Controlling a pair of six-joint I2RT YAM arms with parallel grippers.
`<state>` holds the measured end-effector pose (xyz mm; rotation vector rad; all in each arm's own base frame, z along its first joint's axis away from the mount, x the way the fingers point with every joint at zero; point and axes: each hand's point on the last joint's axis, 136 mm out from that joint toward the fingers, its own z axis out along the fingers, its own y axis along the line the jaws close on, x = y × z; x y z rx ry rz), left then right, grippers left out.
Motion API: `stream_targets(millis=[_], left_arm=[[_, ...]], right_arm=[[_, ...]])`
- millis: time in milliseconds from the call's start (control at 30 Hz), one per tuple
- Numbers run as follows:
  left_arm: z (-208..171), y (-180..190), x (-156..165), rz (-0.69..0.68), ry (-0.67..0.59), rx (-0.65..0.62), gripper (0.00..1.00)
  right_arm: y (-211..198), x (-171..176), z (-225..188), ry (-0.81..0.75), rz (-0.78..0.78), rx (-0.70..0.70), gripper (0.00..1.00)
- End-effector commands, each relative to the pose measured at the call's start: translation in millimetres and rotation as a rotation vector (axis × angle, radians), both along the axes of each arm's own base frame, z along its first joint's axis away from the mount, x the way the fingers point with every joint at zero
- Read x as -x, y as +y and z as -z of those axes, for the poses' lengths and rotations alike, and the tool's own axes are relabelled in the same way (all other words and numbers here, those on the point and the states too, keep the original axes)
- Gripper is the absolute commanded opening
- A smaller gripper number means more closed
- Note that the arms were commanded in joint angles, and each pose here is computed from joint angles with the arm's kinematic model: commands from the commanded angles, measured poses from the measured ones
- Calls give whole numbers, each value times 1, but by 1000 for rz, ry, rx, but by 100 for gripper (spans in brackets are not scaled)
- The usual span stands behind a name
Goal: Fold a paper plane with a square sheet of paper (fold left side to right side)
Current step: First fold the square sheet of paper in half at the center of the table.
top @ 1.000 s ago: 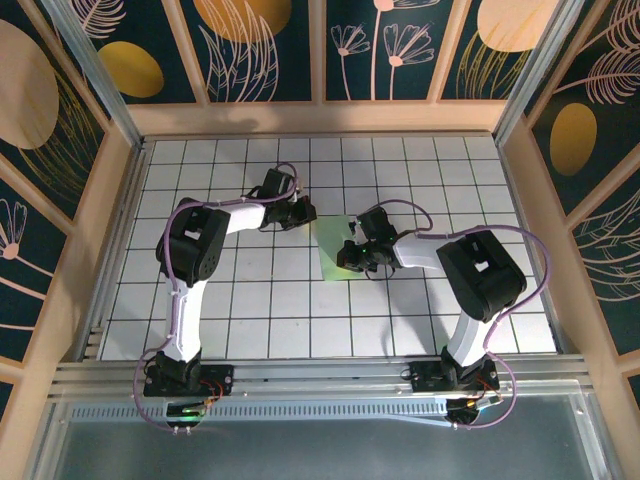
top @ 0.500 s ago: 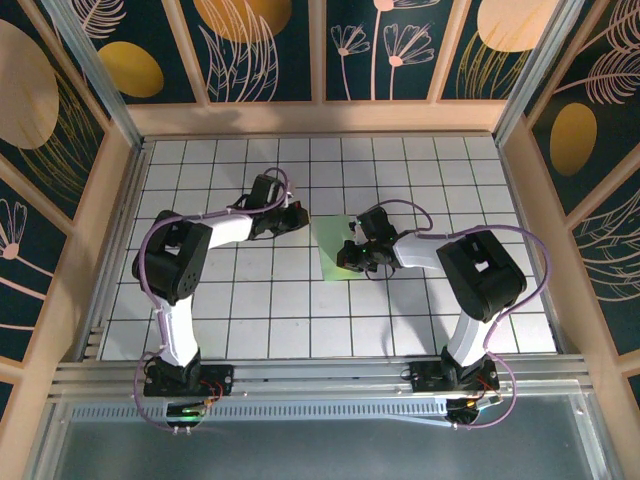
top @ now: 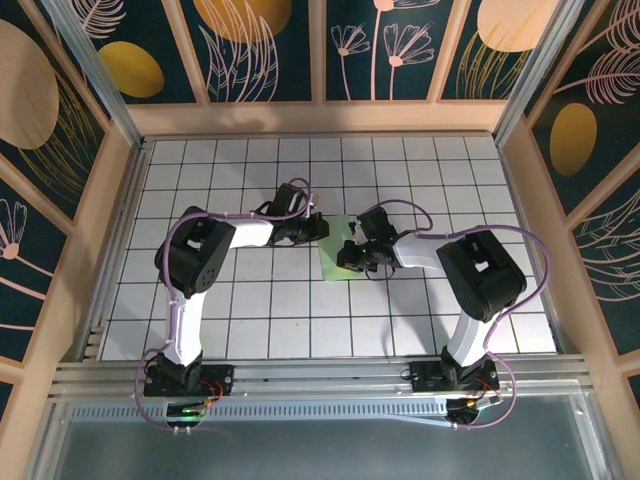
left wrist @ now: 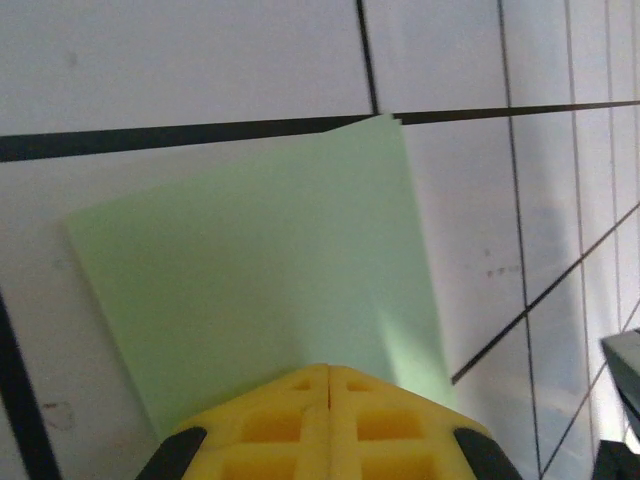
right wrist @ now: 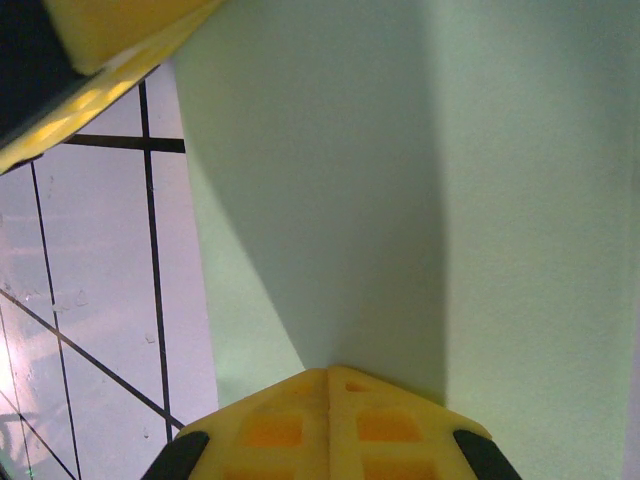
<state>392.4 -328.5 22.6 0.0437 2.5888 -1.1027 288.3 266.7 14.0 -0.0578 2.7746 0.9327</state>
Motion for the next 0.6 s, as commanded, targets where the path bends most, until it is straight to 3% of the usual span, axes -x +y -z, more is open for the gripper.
stream_targets(millis=[0, 300, 567], left_arm=[[4, 5, -12, -24, -24, -39, 0], [19, 27, -26, -94, -16, -87, 0], [31, 52, -57, -154, -20, -142, 0]], right_arm=[[-49, 39, 54, 177, 44, 223, 0], [-51, 41, 57, 184, 43, 232, 0], [-50, 42, 57, 187, 41, 228, 0]])
